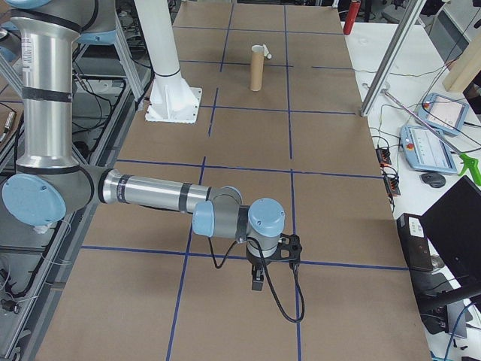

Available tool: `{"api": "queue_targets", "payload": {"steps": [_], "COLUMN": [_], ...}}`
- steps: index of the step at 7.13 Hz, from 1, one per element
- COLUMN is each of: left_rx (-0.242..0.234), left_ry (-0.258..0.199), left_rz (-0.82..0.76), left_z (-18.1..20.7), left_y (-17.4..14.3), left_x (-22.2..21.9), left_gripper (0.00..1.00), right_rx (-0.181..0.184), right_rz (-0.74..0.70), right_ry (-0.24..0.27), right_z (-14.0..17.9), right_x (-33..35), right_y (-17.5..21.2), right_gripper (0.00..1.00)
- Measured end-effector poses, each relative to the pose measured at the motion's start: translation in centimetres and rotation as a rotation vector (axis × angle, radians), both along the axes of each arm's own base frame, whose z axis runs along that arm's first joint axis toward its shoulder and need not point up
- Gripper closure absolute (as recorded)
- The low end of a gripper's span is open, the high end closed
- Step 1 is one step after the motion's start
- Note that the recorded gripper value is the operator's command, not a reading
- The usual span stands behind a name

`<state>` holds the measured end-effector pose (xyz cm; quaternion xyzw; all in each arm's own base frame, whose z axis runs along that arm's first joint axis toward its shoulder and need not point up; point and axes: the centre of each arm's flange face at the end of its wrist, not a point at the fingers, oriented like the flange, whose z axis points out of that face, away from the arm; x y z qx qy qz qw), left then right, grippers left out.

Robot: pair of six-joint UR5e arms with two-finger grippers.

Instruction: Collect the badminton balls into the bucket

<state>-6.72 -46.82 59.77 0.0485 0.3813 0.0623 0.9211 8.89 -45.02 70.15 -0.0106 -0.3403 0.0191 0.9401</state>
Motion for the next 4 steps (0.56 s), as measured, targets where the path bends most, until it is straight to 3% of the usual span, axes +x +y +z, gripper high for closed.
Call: {"api": "queue_targets", "payload": {"steps": [4], "left_rx": [0.003], "left_ry": [-0.016], "left_rz": [-0.003], "left_z": [-0.13], "left_y": [-0.36], "left_x": [-0.07], "left_gripper": [0.0], "right_rx": [0.001], "right_rz": [0.0], "right_ry": [0.0], "right_z": [-0.02], "right_x": [0.0], "right_y": [-0.03], "right_gripper": [0.0]}}
